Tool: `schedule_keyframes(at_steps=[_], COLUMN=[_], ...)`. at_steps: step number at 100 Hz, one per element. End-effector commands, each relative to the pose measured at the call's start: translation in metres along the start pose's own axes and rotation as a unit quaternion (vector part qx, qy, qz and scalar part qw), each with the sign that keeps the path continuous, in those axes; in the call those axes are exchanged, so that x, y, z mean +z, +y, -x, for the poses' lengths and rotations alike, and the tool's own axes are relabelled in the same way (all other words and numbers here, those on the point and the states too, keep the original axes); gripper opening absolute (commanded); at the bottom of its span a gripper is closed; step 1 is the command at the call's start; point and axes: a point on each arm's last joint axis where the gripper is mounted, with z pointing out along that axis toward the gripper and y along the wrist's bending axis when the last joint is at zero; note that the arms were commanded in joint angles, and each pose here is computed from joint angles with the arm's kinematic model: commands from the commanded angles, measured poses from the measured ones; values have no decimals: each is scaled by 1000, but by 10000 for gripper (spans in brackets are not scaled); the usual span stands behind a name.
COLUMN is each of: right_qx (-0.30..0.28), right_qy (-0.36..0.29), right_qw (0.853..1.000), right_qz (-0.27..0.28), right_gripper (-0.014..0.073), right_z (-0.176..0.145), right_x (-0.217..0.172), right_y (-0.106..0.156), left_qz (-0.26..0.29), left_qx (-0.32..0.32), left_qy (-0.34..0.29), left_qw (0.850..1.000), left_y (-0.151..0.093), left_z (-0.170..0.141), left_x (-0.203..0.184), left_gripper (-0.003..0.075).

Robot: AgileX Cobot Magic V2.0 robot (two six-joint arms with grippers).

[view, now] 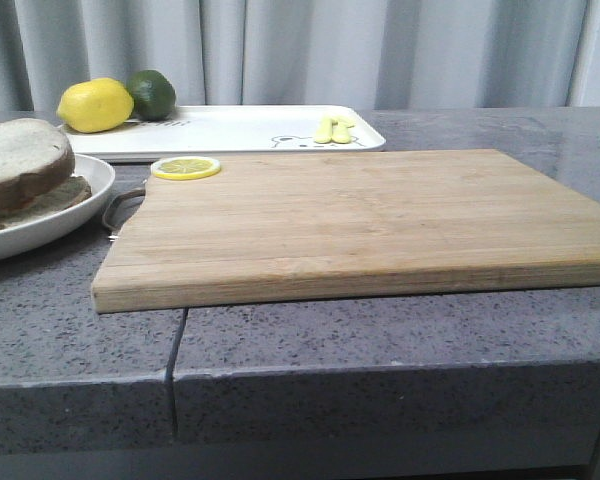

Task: Place bread and move sandwich to tray
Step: 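Open the right gripper and withdraw it from the sandwich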

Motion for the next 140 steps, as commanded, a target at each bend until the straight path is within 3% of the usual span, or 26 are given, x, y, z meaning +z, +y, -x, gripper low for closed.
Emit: schedule_keyframes(at_steps=[1, 34, 72, 140], right_qx=[-9, -6, -6, -6], right_qy=[-44, -32, -47, -56], right_qw=[999, 999, 999, 998], right_qz=[-19, -19, -28, -33], right_gripper=[321, 321, 321, 321], right_z=[6, -19, -17, -15], right_x=[-16, -27, -27, -27], right_y=[-1, 3, 1, 0], left_qz=[5, 24, 33, 9], left_qx=[-23, -19, -27, 3], left_qy=[-35, 36, 106, 112], left_qw=[999, 999, 993, 994], left_y=[4, 16, 24, 5], left_z=[16, 10, 1, -2], left_x=[-4, 26, 59, 64], left_gripper=[273, 273, 273, 273])
